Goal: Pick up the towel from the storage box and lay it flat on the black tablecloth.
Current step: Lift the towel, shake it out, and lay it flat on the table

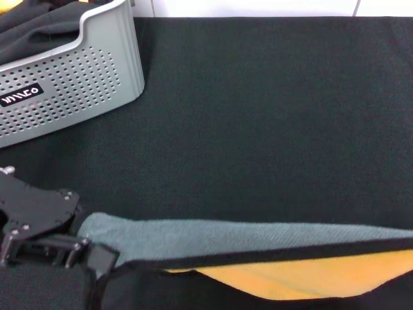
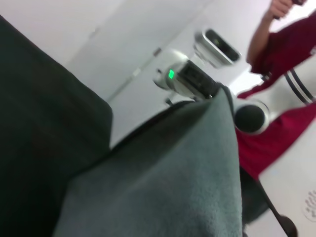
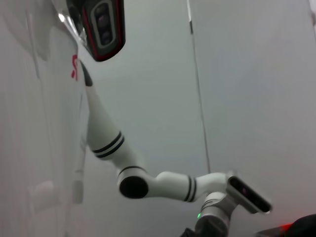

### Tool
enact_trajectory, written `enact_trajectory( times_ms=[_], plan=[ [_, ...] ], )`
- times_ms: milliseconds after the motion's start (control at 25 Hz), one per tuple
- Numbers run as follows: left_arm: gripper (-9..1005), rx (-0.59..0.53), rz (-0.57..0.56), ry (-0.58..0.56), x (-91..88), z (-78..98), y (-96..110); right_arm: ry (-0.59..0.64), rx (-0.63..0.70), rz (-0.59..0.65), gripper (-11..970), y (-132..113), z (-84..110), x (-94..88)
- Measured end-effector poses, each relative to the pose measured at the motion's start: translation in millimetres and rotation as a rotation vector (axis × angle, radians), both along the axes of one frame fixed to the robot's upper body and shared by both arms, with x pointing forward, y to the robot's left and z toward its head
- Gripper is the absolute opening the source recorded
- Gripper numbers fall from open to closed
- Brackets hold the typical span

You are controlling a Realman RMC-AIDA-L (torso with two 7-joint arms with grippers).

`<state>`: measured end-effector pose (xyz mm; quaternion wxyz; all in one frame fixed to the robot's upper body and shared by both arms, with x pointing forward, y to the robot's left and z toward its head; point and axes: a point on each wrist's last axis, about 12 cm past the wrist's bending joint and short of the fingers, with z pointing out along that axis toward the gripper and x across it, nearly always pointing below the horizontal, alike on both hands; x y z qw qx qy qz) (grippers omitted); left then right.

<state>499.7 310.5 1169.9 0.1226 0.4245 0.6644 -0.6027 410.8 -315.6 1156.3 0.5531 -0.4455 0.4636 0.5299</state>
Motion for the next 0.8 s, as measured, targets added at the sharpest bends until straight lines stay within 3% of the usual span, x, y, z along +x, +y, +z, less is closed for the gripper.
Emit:
enact_trajectory(
  times_ms=[320,800],
  plan=[
    [8,-0.010,-0.089,-0.028,-5.5,14.2,-1.9,0.036,-0.043,0.098,5,12.4,1.6,4.7],
    [7,-0.027,-0.212,-0.037,-19.3,36.4,0.1,0.048,-0.100,0.242,6,34.1,21.1,2.5]
  ],
)
